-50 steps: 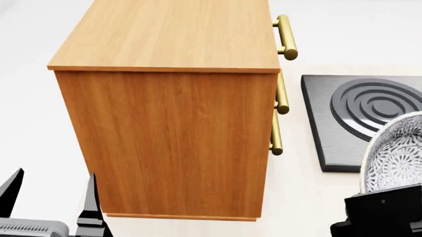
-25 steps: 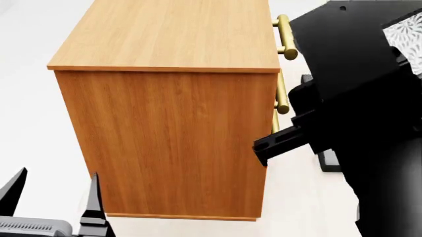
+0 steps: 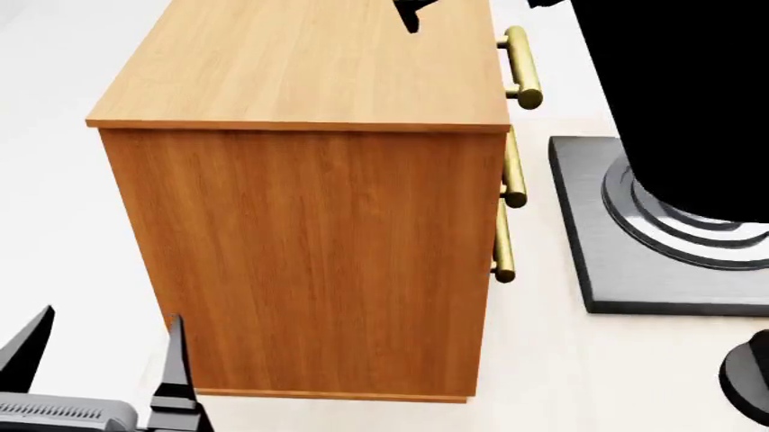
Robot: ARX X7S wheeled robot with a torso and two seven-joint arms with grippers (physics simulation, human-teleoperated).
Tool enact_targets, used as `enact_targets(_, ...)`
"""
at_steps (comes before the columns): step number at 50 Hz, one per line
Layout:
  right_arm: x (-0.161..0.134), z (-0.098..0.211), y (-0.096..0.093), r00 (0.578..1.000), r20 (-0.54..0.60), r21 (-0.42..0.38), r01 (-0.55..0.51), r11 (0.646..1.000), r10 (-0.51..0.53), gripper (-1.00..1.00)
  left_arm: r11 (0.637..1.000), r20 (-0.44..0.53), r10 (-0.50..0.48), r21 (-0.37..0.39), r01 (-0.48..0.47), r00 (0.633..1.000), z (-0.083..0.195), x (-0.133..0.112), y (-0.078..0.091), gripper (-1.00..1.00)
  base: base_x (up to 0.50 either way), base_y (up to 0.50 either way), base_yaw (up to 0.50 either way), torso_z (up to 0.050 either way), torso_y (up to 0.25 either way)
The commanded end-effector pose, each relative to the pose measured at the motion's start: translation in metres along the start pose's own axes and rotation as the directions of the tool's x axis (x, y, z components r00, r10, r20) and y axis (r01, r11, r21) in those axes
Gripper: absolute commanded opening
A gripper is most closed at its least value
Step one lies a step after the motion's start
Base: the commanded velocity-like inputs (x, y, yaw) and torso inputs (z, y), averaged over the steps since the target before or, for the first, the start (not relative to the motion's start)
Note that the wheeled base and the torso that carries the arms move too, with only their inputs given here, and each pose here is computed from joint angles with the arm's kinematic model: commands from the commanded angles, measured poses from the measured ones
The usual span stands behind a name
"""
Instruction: Put the bowl on the top of the cabinet.
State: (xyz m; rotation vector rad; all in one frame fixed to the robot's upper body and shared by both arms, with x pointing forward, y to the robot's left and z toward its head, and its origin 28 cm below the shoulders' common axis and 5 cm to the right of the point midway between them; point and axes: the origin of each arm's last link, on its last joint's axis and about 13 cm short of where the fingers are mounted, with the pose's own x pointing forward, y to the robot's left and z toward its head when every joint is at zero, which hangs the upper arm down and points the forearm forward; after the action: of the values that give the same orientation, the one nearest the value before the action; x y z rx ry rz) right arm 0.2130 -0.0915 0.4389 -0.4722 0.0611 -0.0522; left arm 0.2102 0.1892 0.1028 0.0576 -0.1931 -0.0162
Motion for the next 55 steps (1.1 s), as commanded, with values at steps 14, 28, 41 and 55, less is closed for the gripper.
enact_targets(14, 0.011, 0.049, 0.015, 0.999, 0.004, 0.039, 0.04, 0.998, -0.04, -1.0, 1.0, -0.018, 0.0, 0.003, 0.001, 1.0, -0.006, 0.001, 0.0, 1.0, 0.0, 0.0, 0.0, 0.0, 0.001)
enact_targets(28, 0.012, 0.051, 0.043, 0.999, 0.036, -0.02, -0.025, 0.999, 0.026, -1.0, 1.0, -0.022, 0.006, 0.003, -0.006, 1.0, -0.008, 0.0, 0.001, 1.0, 0.0, 0.0, 0.0, 0.0, 0.0)
enact_targets(41, 0.009, 0.038, 0.085, 0.987, 0.067, -0.085, -0.137, 0.987, 0.143, -1.0, 1.0, -0.022, 0.013, -0.001, -0.013, 1.0, -0.006, -0.002, 0.004, 1.0, 0.0, 0.0, 0.0, 0.0, 0.001)
enact_targets(55, 0.013, 0.026, 0.102, 0.98, 0.085, -0.119, -0.169, 0.978, 0.18, -1.0, 1.0, -0.022, 0.021, -0.001, -0.021, 1.0, -0.006, -0.003, 0.007, 1.0, 0.0, 0.0, 0.0, 0.0, 0.001)
